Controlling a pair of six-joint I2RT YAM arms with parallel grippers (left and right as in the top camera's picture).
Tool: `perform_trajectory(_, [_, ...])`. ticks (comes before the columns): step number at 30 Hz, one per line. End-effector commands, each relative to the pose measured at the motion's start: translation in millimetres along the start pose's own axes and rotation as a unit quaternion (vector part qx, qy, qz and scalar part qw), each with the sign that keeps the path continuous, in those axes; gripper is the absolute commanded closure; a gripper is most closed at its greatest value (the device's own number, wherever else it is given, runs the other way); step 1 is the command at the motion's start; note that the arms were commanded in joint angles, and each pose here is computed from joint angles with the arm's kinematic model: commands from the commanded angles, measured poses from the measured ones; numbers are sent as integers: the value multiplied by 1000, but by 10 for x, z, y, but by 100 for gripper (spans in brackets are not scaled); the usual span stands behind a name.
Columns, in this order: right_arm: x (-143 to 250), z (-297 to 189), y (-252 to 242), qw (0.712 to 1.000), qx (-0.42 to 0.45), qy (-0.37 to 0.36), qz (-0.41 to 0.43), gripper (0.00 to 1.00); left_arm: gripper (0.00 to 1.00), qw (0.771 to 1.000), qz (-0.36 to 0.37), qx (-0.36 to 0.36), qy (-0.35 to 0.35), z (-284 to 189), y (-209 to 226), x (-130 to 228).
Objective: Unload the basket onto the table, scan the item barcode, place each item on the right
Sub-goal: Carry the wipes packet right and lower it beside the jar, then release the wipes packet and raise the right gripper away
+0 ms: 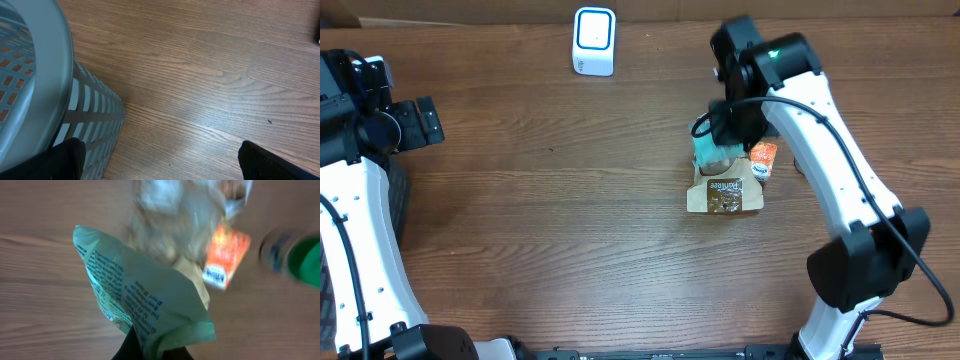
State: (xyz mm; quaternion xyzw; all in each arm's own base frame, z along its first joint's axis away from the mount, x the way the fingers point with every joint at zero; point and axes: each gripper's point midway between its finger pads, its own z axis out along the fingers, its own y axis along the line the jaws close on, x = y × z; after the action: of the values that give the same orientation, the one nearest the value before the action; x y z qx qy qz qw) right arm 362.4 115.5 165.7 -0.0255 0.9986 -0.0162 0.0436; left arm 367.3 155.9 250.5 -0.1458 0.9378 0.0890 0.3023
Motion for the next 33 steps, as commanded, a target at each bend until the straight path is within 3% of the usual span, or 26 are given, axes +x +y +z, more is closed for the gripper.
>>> perform_trajectory(1, [95, 230, -261, 998, 0, 31, 50, 96, 0, 1000, 14, 0, 0, 1, -5, 3])
perform_trajectory(6, [52, 437, -610, 992, -26, 40, 113, 93, 0, 1000, 14, 0, 0, 1, -5, 3])
perform_trajectory(8, [30, 441, -711, 990, -40, 39, 133, 81, 1, 1000, 14, 0, 0, 1, -5, 3])
perform_trajectory(12, [42, 441, -868, 984, -54, 45, 162, 45, 0, 1000, 14, 0, 0, 1, -5, 3])
perform_trajectory(17, [39, 346, -938, 985, -59, 36, 159, 31, 0, 1000, 14, 0, 0, 1, -5, 3])
perform_trajectory(18, [34, 286, -931, 986, -62, 29, 155, 23, 0, 1000, 14, 0, 0, 1, -5, 3])
perform_trajectory(22, [11, -73, -822, 987, -88, -13, 133, 7, 0, 1000, 14, 0, 0, 1, -5, 3])
perform_trajectory(25, [71, -401, -631, 986, -125, -49, 103, 0, 0, 1000, 14, 0, 0, 1, -5, 3])
perform_trajectory(33, [439, -1279, -340, 972, -165, -161, 52, 0, 1, 1000, 14, 0, 0, 1, -5, 3])
